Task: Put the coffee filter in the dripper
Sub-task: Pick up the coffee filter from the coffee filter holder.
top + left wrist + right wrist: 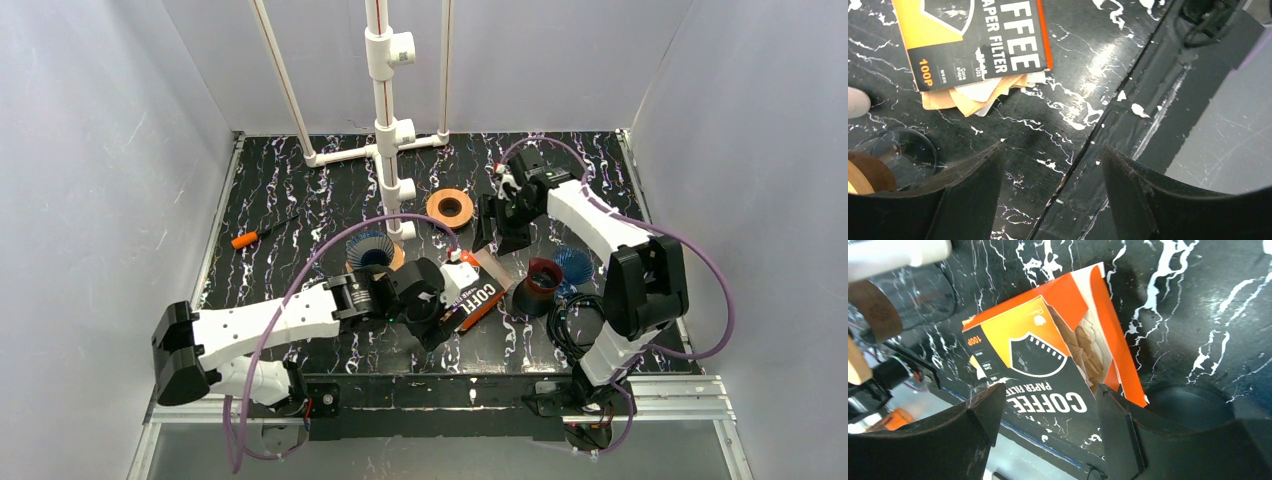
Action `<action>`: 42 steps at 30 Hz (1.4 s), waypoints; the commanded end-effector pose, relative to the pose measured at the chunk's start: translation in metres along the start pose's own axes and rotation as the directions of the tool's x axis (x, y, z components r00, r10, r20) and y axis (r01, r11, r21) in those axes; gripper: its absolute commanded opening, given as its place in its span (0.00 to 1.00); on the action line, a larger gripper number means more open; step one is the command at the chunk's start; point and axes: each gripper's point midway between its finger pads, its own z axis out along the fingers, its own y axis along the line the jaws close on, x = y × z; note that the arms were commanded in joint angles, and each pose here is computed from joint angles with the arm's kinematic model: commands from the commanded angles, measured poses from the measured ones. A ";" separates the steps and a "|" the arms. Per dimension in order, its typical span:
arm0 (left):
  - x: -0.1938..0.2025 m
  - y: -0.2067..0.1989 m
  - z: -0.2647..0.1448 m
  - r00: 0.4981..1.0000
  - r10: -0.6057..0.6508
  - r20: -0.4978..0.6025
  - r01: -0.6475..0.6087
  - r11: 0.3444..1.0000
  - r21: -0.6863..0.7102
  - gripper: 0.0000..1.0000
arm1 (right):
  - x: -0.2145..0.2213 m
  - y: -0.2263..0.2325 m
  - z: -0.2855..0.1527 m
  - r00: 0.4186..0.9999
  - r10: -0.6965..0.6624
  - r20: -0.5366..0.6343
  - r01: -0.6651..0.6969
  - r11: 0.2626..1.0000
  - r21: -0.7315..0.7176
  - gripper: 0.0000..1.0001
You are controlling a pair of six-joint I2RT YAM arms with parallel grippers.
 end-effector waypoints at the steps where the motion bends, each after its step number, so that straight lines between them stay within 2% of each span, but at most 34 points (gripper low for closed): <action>1: -0.007 0.011 0.001 0.998 -0.062 -0.019 0.060 0.993 -0.106 0.68 | -0.015 0.006 -0.023 0.995 0.046 0.086 -0.038 0.995 -0.088 0.75; 8: -0.004 0.023 0.017 0.979 -0.199 -0.032 0.187 0.957 -0.221 0.72 | -0.013 -0.003 -0.026 0.994 0.071 0.080 -0.063 0.993 -0.103 0.76; 14: -0.007 0.023 0.024 0.942 -0.330 0.063 0.335 0.914 -0.230 0.73 | -0.010 -0.004 -0.022 0.995 0.072 0.072 -0.064 0.992 -0.111 0.77; 19: -0.008 0.026 0.025 0.861 -0.448 0.240 0.490 0.857 -0.158 0.74 | -0.009 -0.004 -0.018 0.996 0.065 0.063 -0.057 0.991 -0.121 0.77; 23: 0.005 0.031 0.016 0.773 -0.535 0.341 0.597 0.795 -0.107 0.71 | -0.007 -0.003 -0.015 0.997 0.061 0.053 -0.054 0.990 -0.132 0.77; 29: 0.019 0.033 0.009 0.715 -0.564 0.414 0.650 0.753 -0.096 0.71 | -0.004 -0.004 -0.012 0.998 0.052 0.035 -0.047 0.989 -0.141 0.77; 36: 0.040 0.040 0.010 0.613 -0.642 0.461 0.740 0.671 -0.049 0.71 | -0.001 -0.007 -0.007 0.999 0.049 0.017 -0.046 0.990 -0.135 0.77; 39: 0.043 0.038 0.013 0.605 -0.650 0.460 0.745 0.666 -0.037 0.71 | 0.002 -0.013 -0.002 0.999 0.043 -0.003 -0.043 0.992 -0.119 0.77; 42: 0.042 0.034 0.016 0.653 -0.617 0.439 0.703 0.709 -0.049 0.71 | 0.005 -0.018 0.004 0.999 0.030 -0.033 -0.033 0.994 -0.107 0.77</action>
